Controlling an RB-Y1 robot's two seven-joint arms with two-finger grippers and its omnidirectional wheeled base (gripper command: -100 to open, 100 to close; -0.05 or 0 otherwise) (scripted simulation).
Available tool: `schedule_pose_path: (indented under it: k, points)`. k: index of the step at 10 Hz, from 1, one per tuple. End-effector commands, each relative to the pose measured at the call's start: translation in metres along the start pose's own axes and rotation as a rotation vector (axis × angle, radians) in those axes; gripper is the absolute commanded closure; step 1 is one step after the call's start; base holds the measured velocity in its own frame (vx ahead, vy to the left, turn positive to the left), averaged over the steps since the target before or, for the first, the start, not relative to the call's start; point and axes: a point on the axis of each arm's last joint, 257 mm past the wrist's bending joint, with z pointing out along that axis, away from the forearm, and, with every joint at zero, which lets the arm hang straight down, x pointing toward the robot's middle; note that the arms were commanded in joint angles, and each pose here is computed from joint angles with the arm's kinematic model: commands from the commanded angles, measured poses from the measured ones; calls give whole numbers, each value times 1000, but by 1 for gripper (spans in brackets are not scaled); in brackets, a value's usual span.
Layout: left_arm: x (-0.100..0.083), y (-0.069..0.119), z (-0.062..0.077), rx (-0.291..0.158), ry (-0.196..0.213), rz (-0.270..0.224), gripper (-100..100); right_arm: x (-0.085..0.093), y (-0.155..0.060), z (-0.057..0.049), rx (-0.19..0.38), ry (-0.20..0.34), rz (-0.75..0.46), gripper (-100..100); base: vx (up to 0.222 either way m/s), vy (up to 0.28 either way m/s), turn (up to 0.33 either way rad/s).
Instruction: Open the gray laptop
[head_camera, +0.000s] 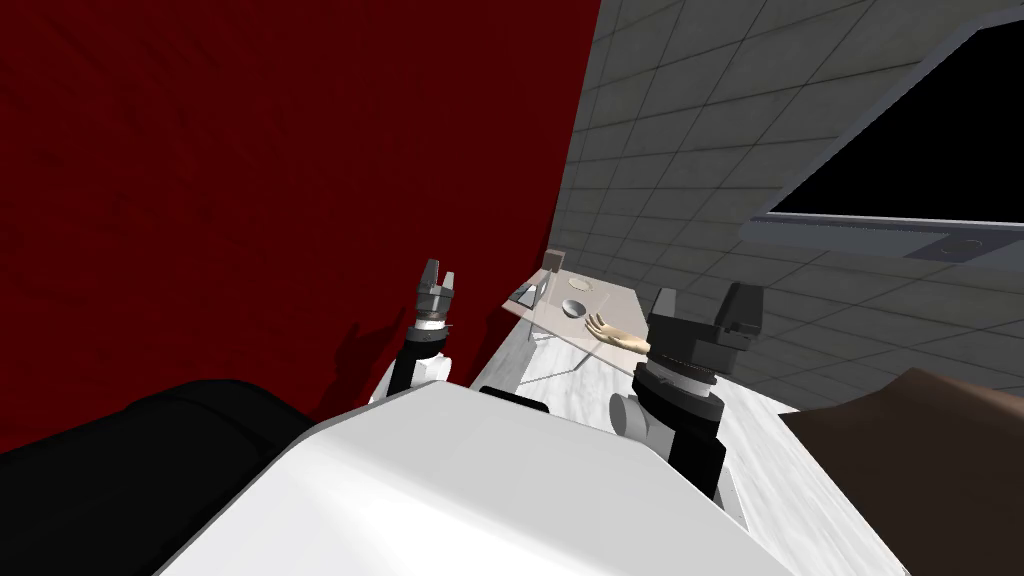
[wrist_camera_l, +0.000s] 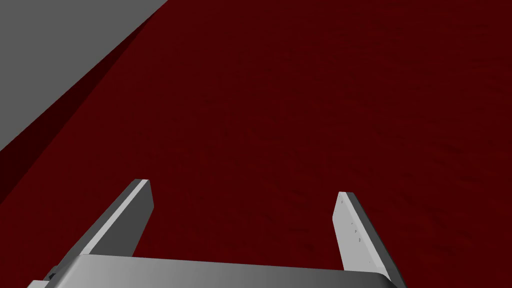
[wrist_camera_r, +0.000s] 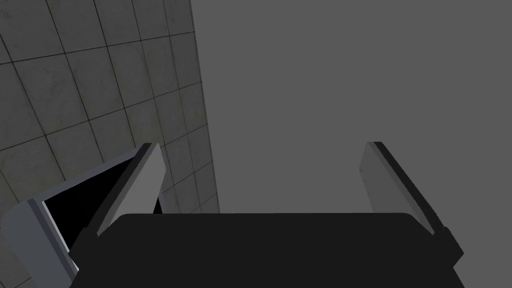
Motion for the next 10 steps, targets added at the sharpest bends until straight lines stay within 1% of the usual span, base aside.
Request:
schedule_pose_path:
  k: [1,9,10]
  points:
    - [0,0,0,0,0,0,0,0,0,0,0,0,0,0,0,0,0]
    - [0,0,0,0,0,0,0,0,0,0,0,0,0,0,0,0,0]
    - [5,3,0,-6,34,16,-100,0,0,0,0,0,0,0,18,-12,-25]
